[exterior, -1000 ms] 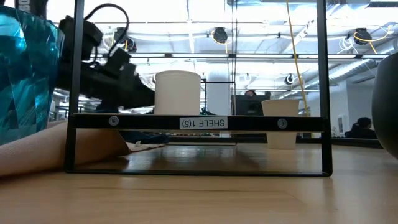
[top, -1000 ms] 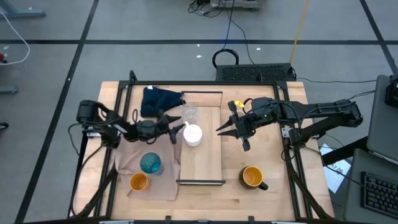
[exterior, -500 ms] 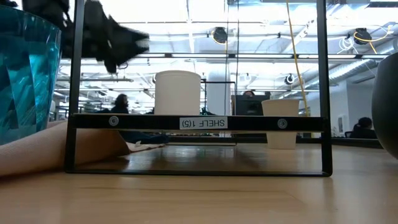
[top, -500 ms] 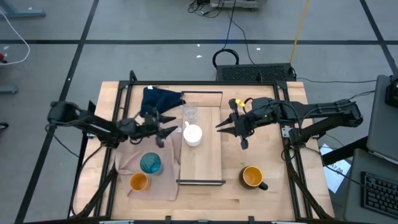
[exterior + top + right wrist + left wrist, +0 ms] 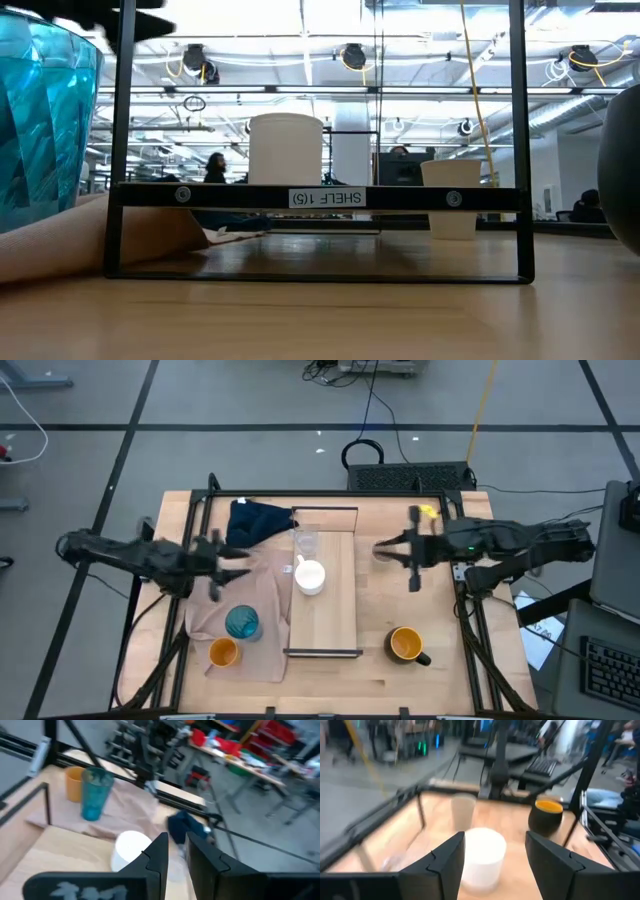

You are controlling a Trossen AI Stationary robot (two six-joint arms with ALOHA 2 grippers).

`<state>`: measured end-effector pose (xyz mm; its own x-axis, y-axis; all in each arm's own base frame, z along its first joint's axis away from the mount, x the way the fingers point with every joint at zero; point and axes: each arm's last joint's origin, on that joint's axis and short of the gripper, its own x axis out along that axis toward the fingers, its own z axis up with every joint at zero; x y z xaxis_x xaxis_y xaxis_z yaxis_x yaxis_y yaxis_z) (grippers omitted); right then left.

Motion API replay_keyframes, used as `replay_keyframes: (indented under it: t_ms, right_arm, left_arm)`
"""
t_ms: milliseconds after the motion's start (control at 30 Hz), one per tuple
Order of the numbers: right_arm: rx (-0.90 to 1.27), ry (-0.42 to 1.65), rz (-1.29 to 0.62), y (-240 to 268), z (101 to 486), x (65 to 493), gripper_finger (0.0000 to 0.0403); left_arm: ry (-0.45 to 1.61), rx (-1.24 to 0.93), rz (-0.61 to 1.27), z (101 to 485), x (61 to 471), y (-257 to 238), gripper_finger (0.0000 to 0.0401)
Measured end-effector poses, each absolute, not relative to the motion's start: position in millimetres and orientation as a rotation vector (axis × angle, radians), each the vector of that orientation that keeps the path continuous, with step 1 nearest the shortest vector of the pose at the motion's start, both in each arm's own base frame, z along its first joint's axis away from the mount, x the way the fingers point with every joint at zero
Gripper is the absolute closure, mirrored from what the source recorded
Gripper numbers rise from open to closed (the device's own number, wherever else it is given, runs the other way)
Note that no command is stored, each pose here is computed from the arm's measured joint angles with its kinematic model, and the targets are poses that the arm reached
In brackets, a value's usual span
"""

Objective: Stack small to large cups/mugs on shelf
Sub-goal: Put the yellow cup on the shelf

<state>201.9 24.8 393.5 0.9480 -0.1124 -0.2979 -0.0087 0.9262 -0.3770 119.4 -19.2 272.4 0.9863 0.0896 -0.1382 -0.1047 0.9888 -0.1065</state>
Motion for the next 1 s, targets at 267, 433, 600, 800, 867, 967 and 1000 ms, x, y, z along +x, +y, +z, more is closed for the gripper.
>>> replay_keyframes:
  t_ms: [267, 433, 600, 800, 867, 967, 1000]
  right_arm:
    - [-0.277, 0.351, -0.113, 37, 397, 165, 0.0344]
    - [-0.287, 0.395, -0.192, 44, 373, 156, 0.0344]
    - [-0.257, 0.394, -0.299, 44, 334, 141, 0.0344]
    - [-0.237, 0.203, -0.297, 45, 298, 140, 0.0344]
    - [-0.267, 0.123, -0.297, 47, 289, 143, 0.0344]
    - [-0.337, 0.031, -0.307, 49, 273, 147, 0.0344]
    - [-0.360, 0.006, -0.313, 49, 270, 148, 0.0344]
  left_arm:
    - [0.190, -0.153, 0.077, 265, 82, -18, 0.0192]
    - [0.224, -0.154, 0.098, 259, 76, -18, 0.0192]
    - [0.217, -0.163, 0.080, 260, 75, -20, 0.0192]
    - [0.180, -0.172, 0.089, 264, 76, -20, 0.0192]
    - [0.176, -0.175, 0.088, 264, 76, -20, 0.0192]
    - [0.178, -0.179, 0.090, 264, 77, -20, 0.0192]
    - [0.179, -0.179, 0.092, 264, 77, -20, 0.0192]
